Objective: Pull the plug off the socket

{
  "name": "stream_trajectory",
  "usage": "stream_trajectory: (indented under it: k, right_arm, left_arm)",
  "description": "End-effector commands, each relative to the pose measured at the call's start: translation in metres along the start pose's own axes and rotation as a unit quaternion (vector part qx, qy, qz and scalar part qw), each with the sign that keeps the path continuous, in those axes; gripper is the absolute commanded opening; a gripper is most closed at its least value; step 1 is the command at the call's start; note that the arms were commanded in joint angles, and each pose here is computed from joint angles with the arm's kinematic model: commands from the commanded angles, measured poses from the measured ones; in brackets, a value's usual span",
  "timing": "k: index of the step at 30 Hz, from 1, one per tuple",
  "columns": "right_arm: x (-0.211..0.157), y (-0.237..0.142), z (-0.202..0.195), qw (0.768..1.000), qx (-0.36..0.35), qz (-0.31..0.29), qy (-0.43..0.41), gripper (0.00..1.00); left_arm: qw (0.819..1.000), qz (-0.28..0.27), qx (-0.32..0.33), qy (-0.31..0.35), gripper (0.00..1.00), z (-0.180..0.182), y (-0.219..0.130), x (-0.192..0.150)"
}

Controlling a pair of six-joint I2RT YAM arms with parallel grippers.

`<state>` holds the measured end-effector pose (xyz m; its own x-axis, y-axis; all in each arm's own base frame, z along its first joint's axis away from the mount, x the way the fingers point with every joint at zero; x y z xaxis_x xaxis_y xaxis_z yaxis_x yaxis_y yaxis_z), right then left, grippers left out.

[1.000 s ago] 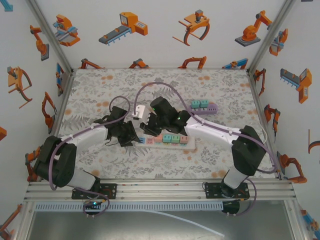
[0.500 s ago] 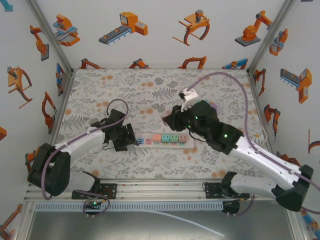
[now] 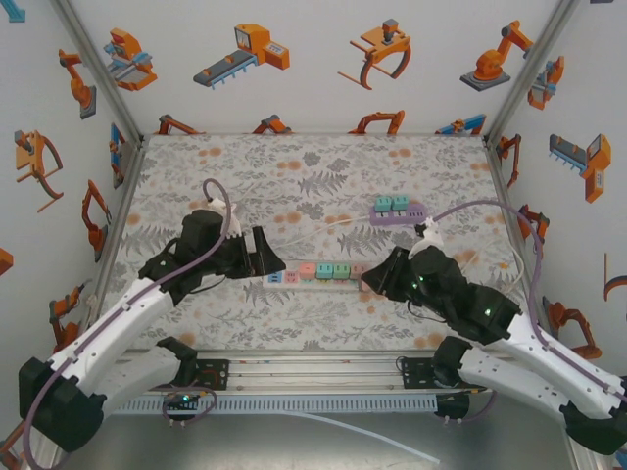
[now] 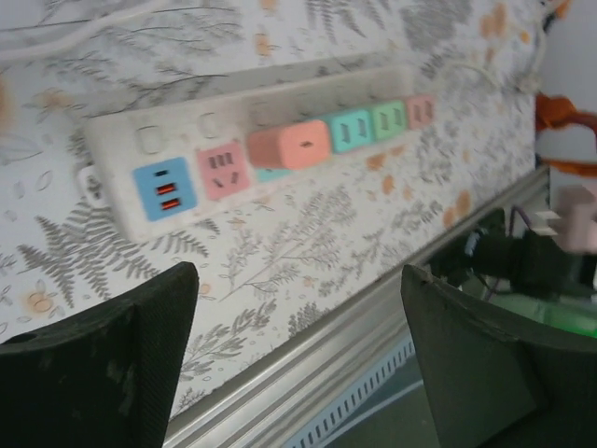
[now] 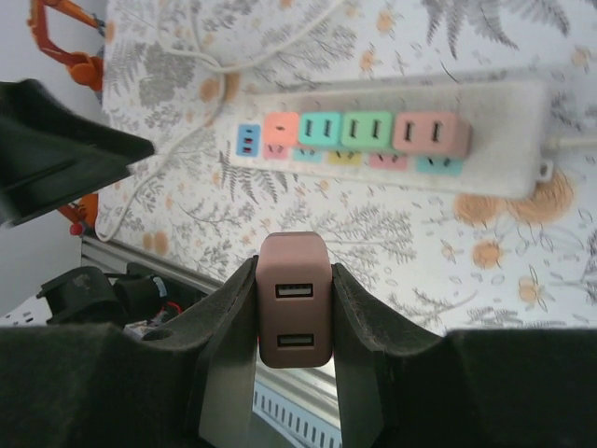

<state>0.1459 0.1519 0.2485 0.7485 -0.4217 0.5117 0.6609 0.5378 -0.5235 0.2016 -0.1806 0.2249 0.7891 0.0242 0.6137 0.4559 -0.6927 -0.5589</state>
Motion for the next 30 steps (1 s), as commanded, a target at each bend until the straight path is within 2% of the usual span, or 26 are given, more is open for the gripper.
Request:
stream_trajectory:
  k: [1, 9, 13, 20, 26, 30]
  right_arm:
    - [-0.013, 0.006, -0.024, 0.998, -0.036, 0.009, 0.049, 0.25]
    - [-0.035, 0.033, -0.047, 0.996, -0.043, 0.021, 0.079, 0.25]
    - [-0.048, 0.051, -0.059, 0.994, -0.038, 0.024, 0.102, 0.25]
    - [-0.063, 0.068, -0.080, 0.991, -0.038, 0.018, 0.129, 0.25]
    - [-0.075, 0.076, -0.100, 0.989, -0.045, 0.018, 0.138, 0.27]
    - [-0.083, 0.077, -0.114, 0.986, -0.071, 0.028, 0.150, 0.38]
  left_arm:
    - [0.992, -0.006, -0.093, 0.090, 0.87, -0.037, -0.014, -0.001]
    - [0.969, 0.020, -0.165, 0.182, 0.94, -0.075, -0.018, -0.036]
    - [0.950, 0.022, -0.192, 0.245, 1.00, -0.090, -0.014, -0.054]
    - [0.920, 0.003, -0.235, 0.315, 0.97, -0.109, -0.011, -0.065]
    - [0.914, 0.019, -0.238, 0.329, 0.97, -0.109, -0.002, -0.074]
    - [0.915, 0.011, -0.225, 0.335, 0.97, -0.107, -0.001, -0.073]
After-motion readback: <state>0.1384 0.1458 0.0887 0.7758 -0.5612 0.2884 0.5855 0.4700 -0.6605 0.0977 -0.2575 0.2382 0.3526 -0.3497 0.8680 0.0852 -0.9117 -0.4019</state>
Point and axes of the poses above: each hand's point on the last joint's axis, 136 mm out from that joint toward the fingers, its own y axis out along the fingers, its own z axis along the line the jaws close on, x = y × z, the point moved 5 cm from there along -y, back along the fingers, and after that the axes turned 5 degrees about y, right-handed, at the moved point
